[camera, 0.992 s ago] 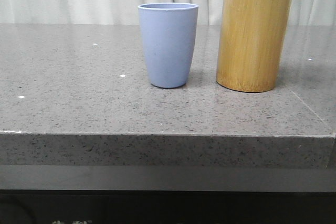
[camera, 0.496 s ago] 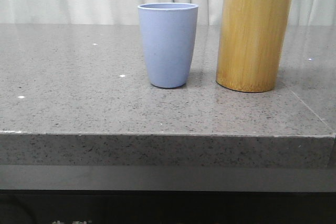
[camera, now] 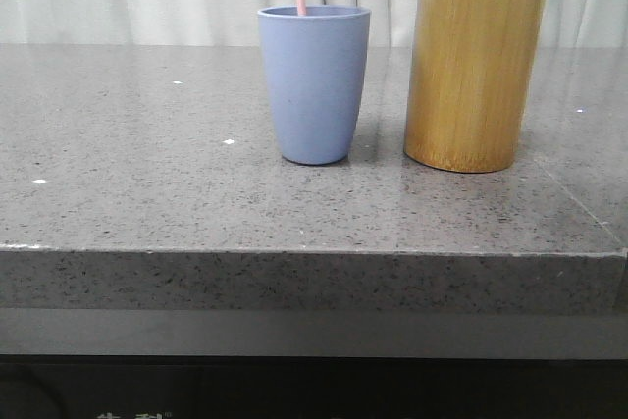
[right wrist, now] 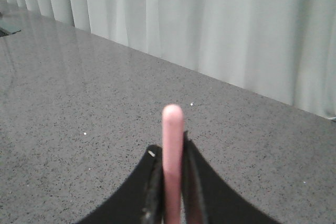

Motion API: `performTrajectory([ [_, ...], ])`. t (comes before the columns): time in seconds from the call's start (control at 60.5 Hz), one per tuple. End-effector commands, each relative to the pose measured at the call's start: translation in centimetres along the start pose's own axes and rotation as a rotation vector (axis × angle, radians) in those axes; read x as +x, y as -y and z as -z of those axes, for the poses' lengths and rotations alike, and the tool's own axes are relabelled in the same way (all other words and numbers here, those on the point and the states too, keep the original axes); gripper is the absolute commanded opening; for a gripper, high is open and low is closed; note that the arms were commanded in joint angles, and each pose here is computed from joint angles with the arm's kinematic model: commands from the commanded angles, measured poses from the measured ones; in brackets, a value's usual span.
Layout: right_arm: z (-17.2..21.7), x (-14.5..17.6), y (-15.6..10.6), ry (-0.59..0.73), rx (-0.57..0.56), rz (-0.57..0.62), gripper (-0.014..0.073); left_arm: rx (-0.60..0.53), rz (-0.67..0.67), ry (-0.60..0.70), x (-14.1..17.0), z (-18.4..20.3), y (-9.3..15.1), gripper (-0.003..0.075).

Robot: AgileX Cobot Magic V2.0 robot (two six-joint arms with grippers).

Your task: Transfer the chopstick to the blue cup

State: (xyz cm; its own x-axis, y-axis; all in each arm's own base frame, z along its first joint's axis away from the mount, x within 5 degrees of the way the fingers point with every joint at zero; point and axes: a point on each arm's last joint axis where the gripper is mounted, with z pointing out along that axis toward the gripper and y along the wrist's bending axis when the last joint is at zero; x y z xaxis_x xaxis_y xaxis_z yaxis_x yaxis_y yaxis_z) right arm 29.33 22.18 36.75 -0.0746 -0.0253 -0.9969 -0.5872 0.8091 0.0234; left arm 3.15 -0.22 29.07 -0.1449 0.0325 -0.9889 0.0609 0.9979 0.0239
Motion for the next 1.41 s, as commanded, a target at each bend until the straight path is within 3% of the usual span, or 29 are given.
performTrajectory([
  [0.0,1.2,-3.2,0.0,0.151,0.009,0.016,0.0185,0.000,0.014,0.098,-1.4,0.2,0.0,-0.0019],
  [0.314,3.2,-5.2,0.1,0.125,-0.002,0.015,0.0208,0.000,0.014,0.098,-1.4,0.2,0.0,-0.0019],
  [0.612,7.1,-9.5,3.8,-0.060,0.073,0.009,-0.0092,0.000,0.014,0.098,-1.4,0.2,0.0,-0.0019],
  [0.876,11.9,-9.7,8.9,-0.196,0.259,-0.030,-0.0084,0.000,0.014,0.098,-1.4,0.2,0.0,-0.0019],
  [1.108,18.0,-6.1,11.3,-0.236,0.449,-0.079,-0.0087,0.000,0.014,0.098,-1.4,0.2,0.0,-0.0019],
  [1.389,23.5,2.1,8.6,-0.151,0.506,-0.136,-0.0087,0.000,0.014,0.098,-1.4,0.2,0.0,-0.0019],
])
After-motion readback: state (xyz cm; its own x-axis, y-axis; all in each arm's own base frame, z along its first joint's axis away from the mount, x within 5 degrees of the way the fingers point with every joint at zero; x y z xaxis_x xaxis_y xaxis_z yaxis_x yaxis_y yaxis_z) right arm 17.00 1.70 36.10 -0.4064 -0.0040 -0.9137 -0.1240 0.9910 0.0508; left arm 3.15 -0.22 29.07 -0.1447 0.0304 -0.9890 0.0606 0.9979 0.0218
